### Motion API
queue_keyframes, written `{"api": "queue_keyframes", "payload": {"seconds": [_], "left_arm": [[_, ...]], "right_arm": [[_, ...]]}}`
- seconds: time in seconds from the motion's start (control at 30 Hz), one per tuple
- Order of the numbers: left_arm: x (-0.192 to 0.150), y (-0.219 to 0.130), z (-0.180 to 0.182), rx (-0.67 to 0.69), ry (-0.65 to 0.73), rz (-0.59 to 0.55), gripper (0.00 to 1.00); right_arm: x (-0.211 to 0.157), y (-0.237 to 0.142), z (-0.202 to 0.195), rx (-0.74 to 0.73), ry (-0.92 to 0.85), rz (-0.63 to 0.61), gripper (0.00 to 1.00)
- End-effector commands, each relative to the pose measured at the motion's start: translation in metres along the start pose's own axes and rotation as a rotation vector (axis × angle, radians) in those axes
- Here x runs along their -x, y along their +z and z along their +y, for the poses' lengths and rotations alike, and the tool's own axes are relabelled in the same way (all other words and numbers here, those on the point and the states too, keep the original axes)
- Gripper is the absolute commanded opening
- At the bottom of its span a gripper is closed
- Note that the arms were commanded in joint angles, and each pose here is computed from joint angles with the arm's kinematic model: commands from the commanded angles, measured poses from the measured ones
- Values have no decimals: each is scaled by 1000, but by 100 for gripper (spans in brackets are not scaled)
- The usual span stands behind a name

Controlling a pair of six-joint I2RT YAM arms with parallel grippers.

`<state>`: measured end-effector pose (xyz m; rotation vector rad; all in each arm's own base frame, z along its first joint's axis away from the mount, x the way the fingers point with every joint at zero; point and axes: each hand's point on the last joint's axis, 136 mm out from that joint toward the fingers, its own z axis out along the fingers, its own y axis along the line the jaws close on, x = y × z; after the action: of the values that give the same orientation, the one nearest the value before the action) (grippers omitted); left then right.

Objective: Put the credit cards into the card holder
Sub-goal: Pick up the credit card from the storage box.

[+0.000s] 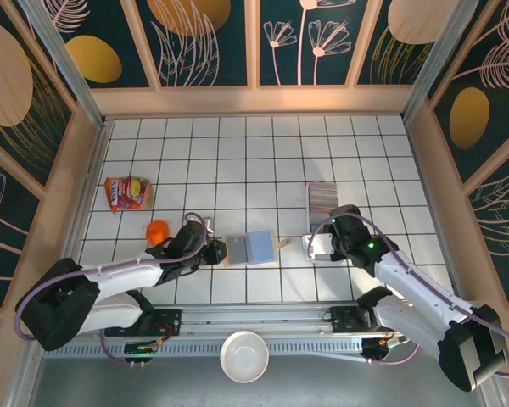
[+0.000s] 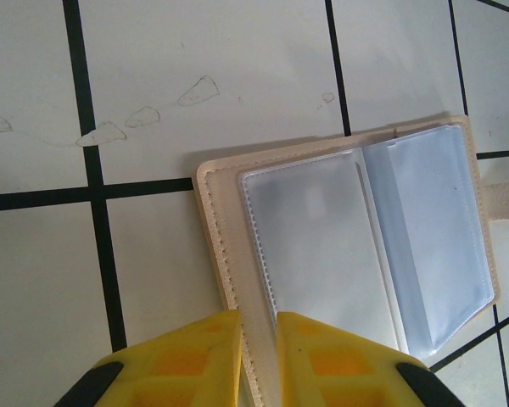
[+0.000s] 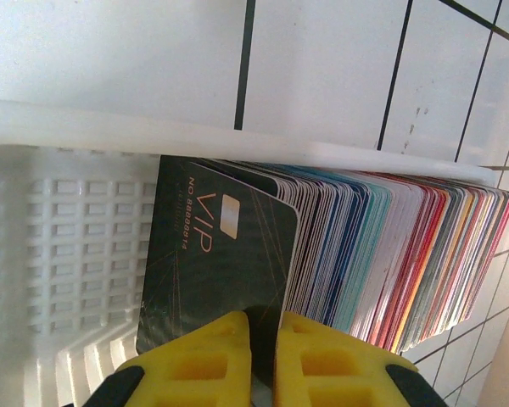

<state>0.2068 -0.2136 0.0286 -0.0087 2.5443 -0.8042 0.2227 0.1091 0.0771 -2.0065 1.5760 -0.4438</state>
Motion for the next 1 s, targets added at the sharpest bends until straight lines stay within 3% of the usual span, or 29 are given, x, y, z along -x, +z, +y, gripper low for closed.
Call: {"api": "queue_keyframes", "payload": {"seconds": [0.0, 0.43, 0.77, 0.87, 0.97], "left_arm": [[4, 1, -8, -30, -2, -7, 18], [4, 0, -9, -31, -1, -2, 17], [9, -5, -7, -3, 11, -20, 17], [12, -8, -8, -2, 10, -31, 17], [14, -11, -9, -7, -1, -40, 17]], "right_arm": [[-8, -15, -40, -135, 29, 49, 10], [-4, -27, -41, -114, 48, 28, 2], [39, -67, -29, -1, 195, -144, 0], [62, -85, -45, -38, 296, -227, 0], [90, -109, -84, -111, 558, -373, 0]]}}
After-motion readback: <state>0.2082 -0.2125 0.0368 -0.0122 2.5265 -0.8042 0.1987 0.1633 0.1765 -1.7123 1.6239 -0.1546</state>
